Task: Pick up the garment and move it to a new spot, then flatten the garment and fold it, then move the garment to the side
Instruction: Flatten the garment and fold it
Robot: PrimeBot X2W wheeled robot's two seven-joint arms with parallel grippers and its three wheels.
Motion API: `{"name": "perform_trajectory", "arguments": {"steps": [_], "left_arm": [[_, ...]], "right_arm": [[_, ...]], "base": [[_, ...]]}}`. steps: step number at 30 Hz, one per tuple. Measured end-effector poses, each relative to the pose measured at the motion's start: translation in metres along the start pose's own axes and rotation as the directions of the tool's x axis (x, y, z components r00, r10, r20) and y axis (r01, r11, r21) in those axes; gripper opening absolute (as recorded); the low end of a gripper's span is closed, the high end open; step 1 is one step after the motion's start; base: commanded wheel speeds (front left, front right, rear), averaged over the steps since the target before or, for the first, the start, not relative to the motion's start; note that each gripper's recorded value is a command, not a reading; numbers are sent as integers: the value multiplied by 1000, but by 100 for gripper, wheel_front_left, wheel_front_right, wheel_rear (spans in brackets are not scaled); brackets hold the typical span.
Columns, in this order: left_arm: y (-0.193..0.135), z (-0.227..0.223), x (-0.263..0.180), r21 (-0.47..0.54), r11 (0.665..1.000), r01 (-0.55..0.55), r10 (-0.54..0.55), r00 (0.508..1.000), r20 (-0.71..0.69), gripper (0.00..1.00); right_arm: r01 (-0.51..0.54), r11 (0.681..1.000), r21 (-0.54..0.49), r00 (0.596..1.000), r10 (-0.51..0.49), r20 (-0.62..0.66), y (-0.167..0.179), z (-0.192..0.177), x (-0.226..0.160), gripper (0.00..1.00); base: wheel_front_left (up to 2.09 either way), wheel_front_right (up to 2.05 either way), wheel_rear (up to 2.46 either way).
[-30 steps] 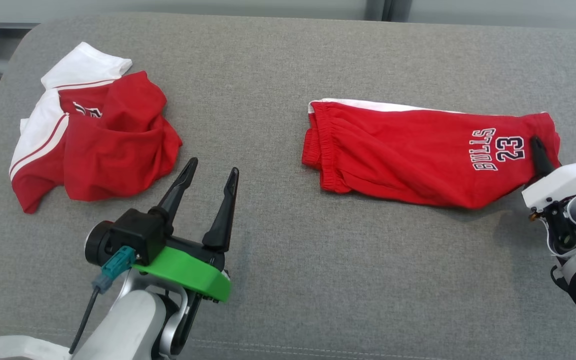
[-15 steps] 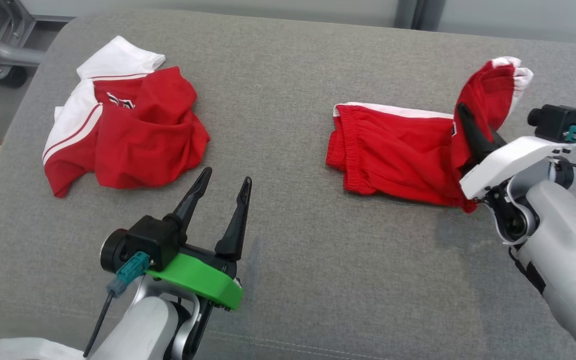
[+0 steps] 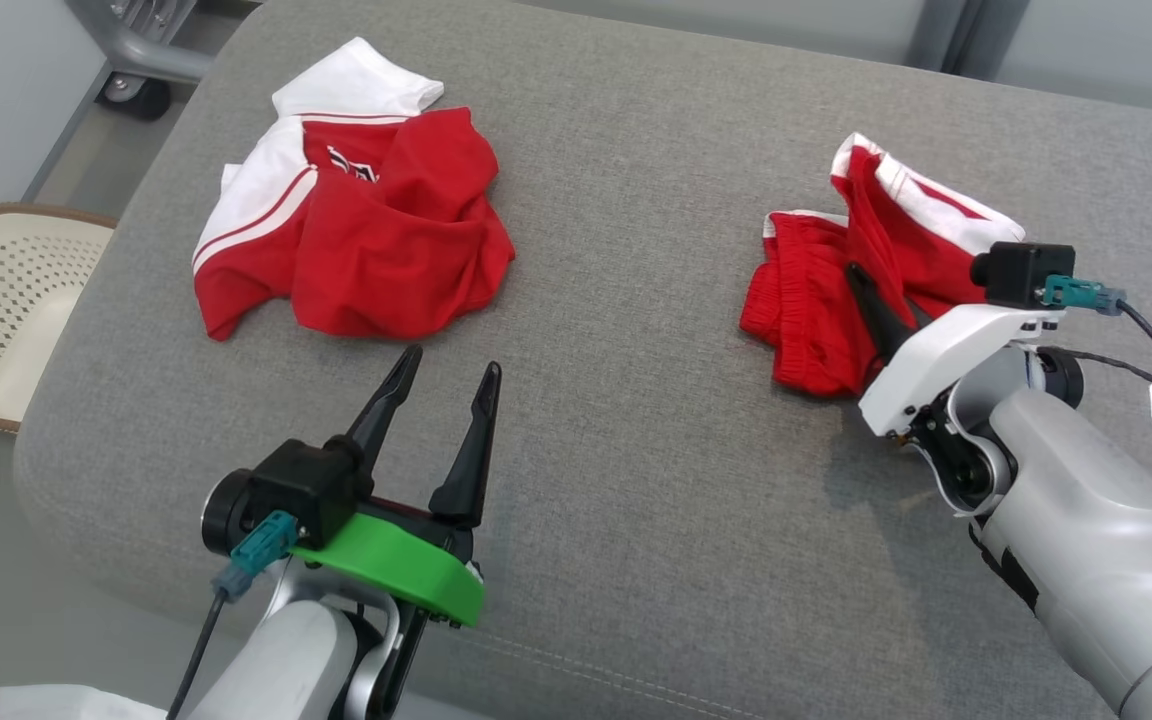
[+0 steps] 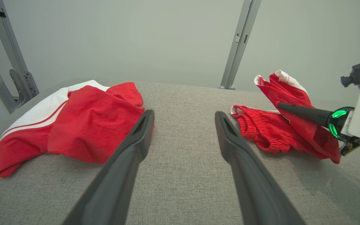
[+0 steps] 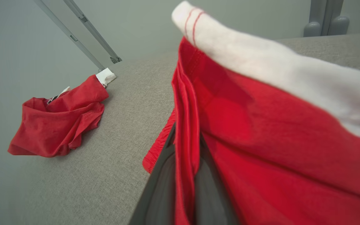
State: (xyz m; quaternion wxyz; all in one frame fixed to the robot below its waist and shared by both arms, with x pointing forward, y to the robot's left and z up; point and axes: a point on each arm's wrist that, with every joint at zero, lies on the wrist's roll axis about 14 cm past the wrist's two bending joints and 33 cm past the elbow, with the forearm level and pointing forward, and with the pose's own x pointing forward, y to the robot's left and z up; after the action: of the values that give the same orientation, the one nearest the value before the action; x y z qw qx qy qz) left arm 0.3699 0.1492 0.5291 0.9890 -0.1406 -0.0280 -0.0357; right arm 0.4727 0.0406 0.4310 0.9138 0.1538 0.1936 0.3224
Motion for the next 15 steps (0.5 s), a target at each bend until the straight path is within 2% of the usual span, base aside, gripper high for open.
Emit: {"name": "perform_trajectory", "arguments": {"steps": [2,3,5,6,7,15], "left_arm": [[6,2,-2,4,1000,-18,18,1000,10,100],[9,3,-3,6,1000,-28,28,1000,11,100],[12,4,-4,8,999,-40,40,999,13,100],[14,4,-4,8,999,-44,44,999,14,100],[15,5,-4,9,999,-48,48,999,16,100],[9,6,-1,4,1000,-25,25,999,23,100]], "right_arm": [[-19,1000,3,1000,19,-25,8,-7,4,33],[-33,999,5,999,33,-33,14,-10,6,36],[-56,998,9,997,57,-50,25,-15,10,50],[-65,998,9,996,65,-55,29,-16,11,50],[-71,997,5,996,71,-61,32,-17,11,100],[-67,998,-2,997,66,-37,35,-8,6,100]], "base": [[0,0,0],[0,0,0],[0,0,0],[0,0,0],[0,0,0],[0,0,0]]}}
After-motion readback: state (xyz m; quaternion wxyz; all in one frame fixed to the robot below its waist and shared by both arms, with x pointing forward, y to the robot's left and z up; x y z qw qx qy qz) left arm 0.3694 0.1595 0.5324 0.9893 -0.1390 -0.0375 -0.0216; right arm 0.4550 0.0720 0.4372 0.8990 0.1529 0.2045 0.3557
